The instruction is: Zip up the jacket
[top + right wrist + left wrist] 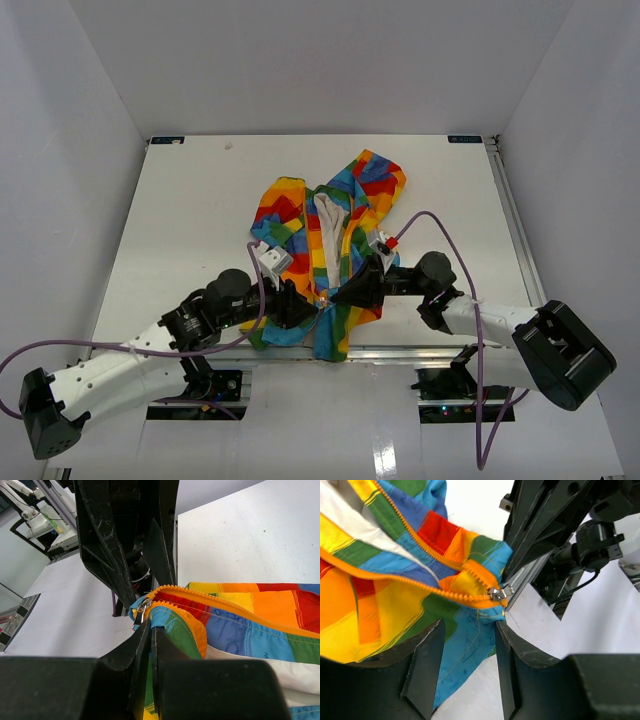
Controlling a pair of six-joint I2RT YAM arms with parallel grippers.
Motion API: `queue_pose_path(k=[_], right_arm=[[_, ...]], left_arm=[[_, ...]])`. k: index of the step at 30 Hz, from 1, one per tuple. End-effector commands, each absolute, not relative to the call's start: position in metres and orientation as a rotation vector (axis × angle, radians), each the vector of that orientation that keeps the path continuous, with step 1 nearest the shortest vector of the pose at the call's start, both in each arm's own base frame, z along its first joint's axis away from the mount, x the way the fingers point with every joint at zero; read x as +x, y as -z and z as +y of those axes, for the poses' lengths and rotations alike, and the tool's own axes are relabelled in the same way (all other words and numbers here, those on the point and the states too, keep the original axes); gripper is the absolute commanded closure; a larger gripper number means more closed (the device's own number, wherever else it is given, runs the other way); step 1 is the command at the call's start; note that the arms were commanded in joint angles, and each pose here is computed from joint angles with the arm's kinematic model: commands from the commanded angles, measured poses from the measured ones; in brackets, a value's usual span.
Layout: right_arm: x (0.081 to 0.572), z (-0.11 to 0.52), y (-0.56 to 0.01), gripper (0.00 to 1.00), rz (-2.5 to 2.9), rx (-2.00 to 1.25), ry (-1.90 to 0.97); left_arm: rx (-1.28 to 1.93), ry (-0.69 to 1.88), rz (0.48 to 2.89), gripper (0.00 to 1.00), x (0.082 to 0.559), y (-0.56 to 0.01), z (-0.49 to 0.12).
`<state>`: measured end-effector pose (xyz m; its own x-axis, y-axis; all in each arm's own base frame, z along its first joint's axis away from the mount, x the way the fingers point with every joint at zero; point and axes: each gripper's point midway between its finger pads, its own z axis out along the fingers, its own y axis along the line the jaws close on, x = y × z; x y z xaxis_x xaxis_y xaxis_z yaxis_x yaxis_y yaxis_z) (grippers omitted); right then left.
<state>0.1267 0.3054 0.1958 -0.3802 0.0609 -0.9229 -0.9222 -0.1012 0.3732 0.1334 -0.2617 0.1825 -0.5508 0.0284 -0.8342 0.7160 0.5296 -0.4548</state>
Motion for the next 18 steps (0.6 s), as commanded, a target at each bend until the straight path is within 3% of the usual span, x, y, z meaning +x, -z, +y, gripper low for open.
queue_pose_path(k=[1,8,18], right_arm=[[0.133,0.311,-0.215,0.92,1.327,-0.974,-1.584],[0.144,0.315,-0.220,0.92,1.357,-0.920,-1.573],[0.163,0.321,-0.222,0.92,1.423,-0.802,-1.574]], left_arm=[[0.570,1.026,1.918,0.45,0.138,-0.208,-0.253],[0.584,1.035,1.876,0.44,0.136,-0.234,-0.251],[0.698,0.966,1.970,0.59,0.142,-0.226,-0.264]])
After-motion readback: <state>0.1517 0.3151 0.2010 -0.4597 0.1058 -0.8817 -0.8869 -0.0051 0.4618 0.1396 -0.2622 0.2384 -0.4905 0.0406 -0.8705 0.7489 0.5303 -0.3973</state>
